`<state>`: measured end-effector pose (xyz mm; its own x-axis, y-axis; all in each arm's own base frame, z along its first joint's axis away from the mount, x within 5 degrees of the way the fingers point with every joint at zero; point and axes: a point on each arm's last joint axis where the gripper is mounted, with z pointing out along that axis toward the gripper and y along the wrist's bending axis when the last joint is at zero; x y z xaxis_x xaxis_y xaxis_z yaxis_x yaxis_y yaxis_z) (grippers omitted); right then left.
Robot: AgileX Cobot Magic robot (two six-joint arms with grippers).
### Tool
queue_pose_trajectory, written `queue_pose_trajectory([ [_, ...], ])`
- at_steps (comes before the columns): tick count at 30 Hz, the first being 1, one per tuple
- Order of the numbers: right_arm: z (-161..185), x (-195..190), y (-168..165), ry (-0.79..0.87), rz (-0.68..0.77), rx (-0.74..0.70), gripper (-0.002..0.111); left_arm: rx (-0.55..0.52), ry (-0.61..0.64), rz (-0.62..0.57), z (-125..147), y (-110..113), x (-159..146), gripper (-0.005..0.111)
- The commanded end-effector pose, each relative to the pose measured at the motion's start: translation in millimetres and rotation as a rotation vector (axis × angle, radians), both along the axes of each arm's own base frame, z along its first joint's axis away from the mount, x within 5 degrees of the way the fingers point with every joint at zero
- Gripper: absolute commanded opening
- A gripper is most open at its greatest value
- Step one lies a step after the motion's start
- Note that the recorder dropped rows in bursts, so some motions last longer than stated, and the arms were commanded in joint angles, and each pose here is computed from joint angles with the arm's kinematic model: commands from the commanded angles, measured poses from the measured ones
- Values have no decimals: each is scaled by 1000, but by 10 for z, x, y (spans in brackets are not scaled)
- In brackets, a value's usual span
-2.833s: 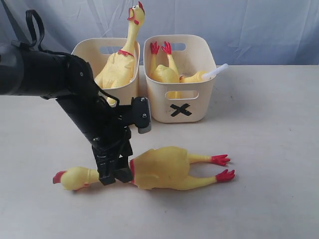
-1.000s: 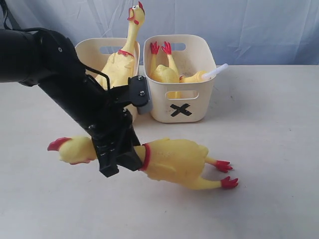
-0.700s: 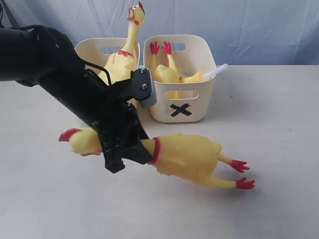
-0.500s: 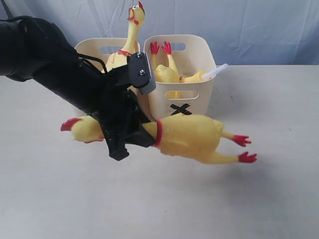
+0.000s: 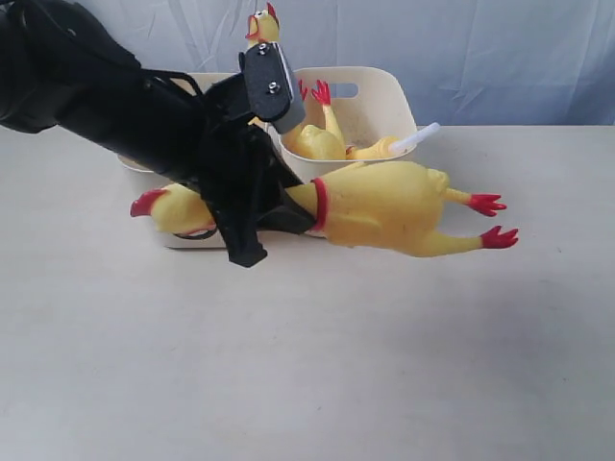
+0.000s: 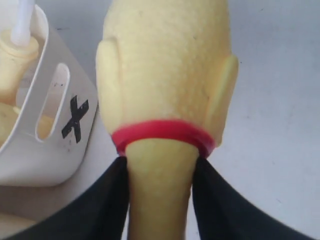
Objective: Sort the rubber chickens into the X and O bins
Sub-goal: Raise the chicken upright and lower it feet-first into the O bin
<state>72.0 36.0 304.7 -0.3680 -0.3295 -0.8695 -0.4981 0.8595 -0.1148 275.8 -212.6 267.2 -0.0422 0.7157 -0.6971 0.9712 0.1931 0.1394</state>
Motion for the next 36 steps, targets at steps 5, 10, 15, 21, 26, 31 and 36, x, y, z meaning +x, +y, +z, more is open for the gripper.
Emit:
queue_pose_trajectory([
  [5, 2, -5, -3, -15, 6, 4, -1, -144, -101, 85, 274, -69, 118, 0],
  [10, 2, -5, -3, -15, 6, 4, -1, -180, -222, 199, 408, -46, 264, 0],
  [15, 2, -5, -3, -15, 6, 4, -1, -207, -337, 295, 553, -12, 385, 0],
  [21, 2, -5, -3, -15, 6, 4, -1, -231, -460, 419, 675, 55, 507, 0],
  [26, 2, -5, -3, -15, 6, 4, -1, -222, -495, 594, 544, 237, 768, 0],
  [31, -1, -5, -5, -12, 4, 1, -1, -198, -476, 737, 314, 446, 1051, 0],
  [36, -2, -7, -3, -9, 5, 4, -1, -219, -472, 791, 278, 476, 1226, 0],
])
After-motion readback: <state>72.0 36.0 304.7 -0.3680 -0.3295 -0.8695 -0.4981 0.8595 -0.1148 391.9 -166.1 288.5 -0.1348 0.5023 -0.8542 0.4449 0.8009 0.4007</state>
